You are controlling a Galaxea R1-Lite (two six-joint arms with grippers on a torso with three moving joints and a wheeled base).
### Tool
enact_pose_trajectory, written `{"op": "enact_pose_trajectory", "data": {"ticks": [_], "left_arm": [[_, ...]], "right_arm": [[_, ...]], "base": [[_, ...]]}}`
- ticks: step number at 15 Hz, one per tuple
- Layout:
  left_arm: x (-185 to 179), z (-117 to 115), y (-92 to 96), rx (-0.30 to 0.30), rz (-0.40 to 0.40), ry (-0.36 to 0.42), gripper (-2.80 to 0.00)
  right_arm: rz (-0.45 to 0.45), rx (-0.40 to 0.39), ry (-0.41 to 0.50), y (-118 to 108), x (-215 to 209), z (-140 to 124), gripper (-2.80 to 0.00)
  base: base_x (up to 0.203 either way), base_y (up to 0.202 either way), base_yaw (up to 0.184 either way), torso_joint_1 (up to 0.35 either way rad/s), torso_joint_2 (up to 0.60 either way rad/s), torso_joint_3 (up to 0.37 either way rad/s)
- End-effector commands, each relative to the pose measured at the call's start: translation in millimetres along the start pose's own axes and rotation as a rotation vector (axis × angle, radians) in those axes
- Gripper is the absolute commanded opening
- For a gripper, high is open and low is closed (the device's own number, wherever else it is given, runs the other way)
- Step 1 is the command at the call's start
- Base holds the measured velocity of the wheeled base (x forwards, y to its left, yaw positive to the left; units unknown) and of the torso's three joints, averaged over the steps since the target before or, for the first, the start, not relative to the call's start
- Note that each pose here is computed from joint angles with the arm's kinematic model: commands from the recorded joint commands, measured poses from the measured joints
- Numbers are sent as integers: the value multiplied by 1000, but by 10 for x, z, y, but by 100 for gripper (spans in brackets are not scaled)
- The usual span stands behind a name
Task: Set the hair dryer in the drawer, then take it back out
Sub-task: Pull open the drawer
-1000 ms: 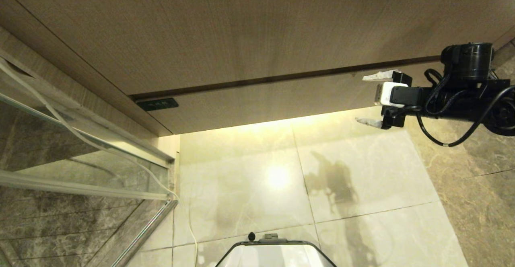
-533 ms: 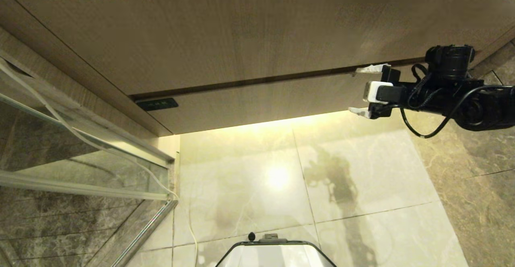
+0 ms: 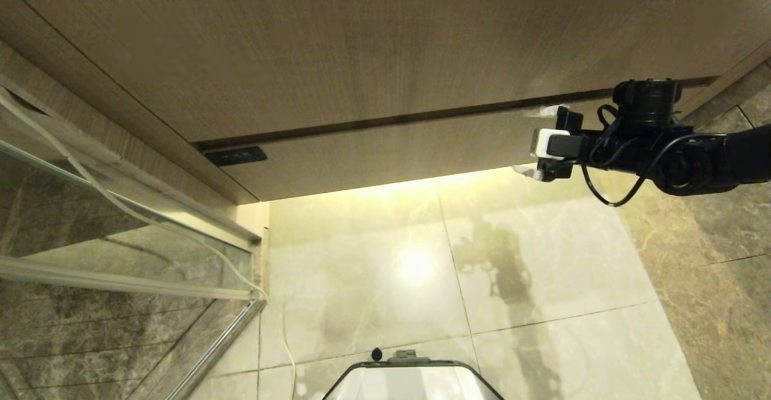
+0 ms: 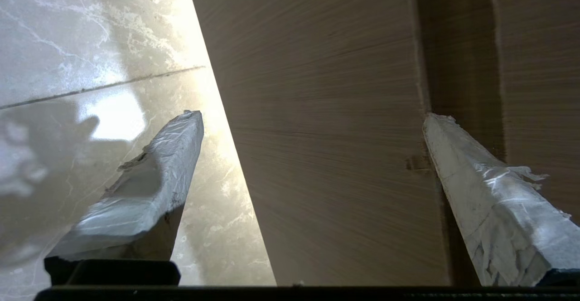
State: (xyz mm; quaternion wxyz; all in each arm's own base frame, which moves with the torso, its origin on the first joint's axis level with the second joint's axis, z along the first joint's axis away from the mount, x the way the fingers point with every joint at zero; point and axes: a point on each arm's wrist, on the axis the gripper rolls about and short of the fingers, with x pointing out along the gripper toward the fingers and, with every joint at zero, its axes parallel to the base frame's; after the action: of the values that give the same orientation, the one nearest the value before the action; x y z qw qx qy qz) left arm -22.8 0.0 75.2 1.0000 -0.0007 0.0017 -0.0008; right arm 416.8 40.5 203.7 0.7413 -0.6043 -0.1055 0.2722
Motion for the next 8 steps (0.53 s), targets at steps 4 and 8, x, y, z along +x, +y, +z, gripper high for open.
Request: {"op": "enact_pose_trajectory", "data": {"ticks": [4,8], "left_arm": [[1,-4,0,0,0,1,-280],[1,-4,0,0,0,1,-280]], "right_arm": [[-64,-36,-15,-19,138,-68,0],[-77,-44,-14,-2,176,-106,0]], "base": [[0,0,0,0,0,0],[0,0,0,0,0,0]]}}
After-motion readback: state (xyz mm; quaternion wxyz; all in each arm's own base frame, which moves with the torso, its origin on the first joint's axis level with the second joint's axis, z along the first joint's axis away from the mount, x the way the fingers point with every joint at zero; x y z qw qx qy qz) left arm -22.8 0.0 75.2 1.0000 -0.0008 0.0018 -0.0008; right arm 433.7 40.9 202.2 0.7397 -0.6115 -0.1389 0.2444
